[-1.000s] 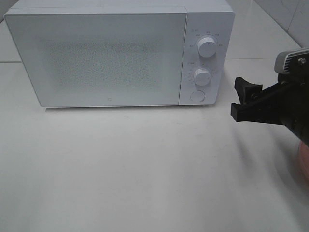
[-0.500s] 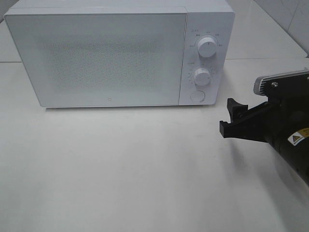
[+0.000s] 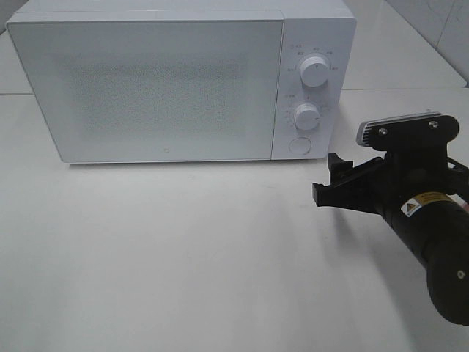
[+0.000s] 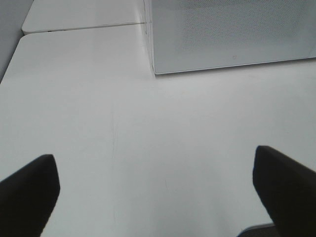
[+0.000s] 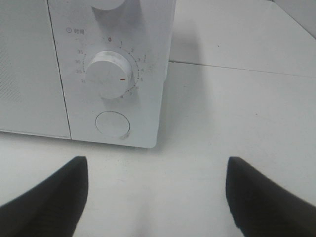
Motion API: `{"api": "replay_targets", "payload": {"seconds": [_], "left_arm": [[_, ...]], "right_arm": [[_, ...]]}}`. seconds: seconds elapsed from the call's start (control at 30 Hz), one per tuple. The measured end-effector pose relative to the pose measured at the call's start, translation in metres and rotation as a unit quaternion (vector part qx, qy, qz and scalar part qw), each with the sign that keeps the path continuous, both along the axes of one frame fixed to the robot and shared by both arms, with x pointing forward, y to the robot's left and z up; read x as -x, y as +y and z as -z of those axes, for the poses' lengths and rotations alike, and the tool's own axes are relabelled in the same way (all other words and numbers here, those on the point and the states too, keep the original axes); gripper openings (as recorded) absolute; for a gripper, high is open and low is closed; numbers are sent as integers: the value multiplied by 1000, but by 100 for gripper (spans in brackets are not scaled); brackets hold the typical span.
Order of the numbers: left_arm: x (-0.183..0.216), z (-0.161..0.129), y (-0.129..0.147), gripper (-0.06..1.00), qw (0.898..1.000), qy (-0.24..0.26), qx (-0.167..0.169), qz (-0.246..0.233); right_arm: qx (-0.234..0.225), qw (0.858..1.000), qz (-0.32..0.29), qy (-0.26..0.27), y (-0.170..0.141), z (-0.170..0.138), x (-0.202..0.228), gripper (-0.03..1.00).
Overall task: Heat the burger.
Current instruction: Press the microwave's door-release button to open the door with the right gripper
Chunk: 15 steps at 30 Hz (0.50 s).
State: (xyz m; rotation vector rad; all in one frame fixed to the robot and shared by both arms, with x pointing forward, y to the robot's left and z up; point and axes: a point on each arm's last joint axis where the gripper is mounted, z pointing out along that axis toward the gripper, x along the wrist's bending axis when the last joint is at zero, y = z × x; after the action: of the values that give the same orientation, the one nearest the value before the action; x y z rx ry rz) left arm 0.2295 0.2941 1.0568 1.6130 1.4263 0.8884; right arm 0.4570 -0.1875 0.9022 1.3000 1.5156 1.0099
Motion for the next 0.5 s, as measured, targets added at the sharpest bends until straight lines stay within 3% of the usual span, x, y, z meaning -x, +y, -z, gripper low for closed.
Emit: {"api": "replay_targets", "payload": {"seconds": [0.5], "left_arm": [[0, 0, 0, 99, 1000, 0, 0, 0]], "right_arm": [[-19, 1000, 2, -3, 17, 7, -20, 75]]}}
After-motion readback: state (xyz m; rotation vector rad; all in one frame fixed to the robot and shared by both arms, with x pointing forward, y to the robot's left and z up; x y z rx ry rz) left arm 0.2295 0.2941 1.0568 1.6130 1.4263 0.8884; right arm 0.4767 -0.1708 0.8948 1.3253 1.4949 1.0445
